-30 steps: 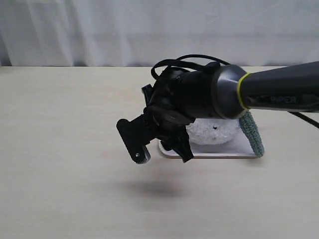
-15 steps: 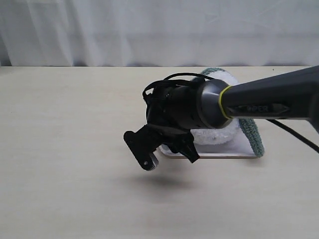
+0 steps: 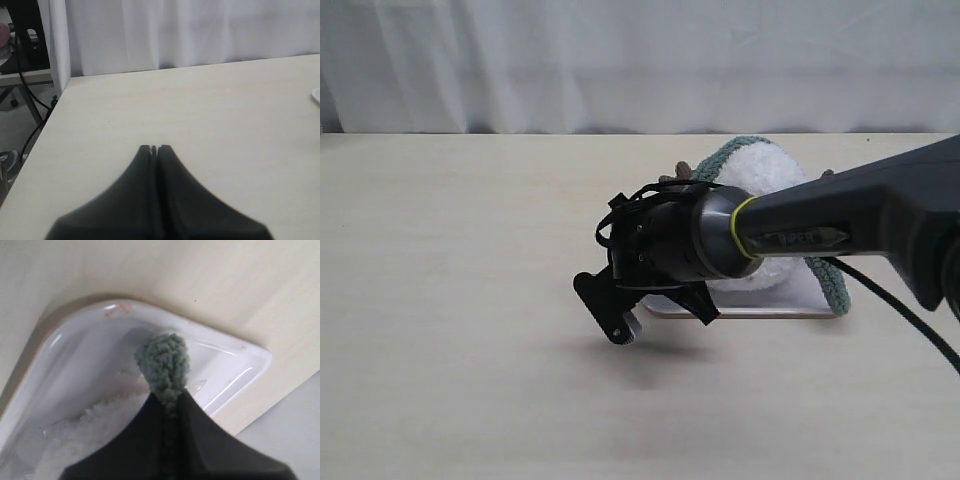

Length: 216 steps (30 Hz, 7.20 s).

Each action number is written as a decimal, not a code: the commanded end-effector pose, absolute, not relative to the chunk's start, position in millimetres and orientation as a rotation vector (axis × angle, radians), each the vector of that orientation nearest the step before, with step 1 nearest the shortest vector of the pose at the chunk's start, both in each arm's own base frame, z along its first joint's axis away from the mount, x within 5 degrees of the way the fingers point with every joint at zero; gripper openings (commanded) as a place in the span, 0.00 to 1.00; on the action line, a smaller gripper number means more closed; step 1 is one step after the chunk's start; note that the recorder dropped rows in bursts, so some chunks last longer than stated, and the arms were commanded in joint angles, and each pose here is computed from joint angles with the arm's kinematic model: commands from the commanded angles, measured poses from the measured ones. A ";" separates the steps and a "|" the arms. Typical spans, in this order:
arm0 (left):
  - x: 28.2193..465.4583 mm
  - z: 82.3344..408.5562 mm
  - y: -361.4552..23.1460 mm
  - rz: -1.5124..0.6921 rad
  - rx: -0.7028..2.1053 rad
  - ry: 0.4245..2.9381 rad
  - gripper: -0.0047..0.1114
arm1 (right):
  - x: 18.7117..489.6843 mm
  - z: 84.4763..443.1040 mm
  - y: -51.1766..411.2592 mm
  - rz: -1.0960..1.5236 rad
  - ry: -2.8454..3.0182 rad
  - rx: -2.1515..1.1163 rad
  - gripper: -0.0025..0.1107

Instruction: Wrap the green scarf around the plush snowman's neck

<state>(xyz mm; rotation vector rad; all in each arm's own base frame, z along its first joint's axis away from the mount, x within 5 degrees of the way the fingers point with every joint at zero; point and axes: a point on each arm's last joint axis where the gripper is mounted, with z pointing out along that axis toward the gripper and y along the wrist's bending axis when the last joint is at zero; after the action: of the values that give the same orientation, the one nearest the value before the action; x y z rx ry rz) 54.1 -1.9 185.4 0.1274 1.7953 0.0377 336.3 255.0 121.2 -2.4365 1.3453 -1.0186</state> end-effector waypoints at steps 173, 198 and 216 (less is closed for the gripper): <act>54.2 185.3 -2.4 0.030 0.131 1.788 0.04 | 328.2 219.8 192.7 0.046 2.050 -1.775 0.62; 54.2 185.3 -2.4 0.030 0.131 1.788 0.04 | 307.5 328.3 160.2 0.028 2.169 -0.835 0.12; 54.2 185.3 -2.4 0.030 0.131 1.788 0.04 | 358.4 289.1 145.7 0.090 2.480 -0.679 0.06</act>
<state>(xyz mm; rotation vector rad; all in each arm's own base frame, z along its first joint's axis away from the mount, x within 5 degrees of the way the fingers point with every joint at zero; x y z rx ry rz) 54.1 -1.9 185.4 0.1274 1.7953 0.0377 356.0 143.0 288.7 -0.6815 2.4702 -0.0086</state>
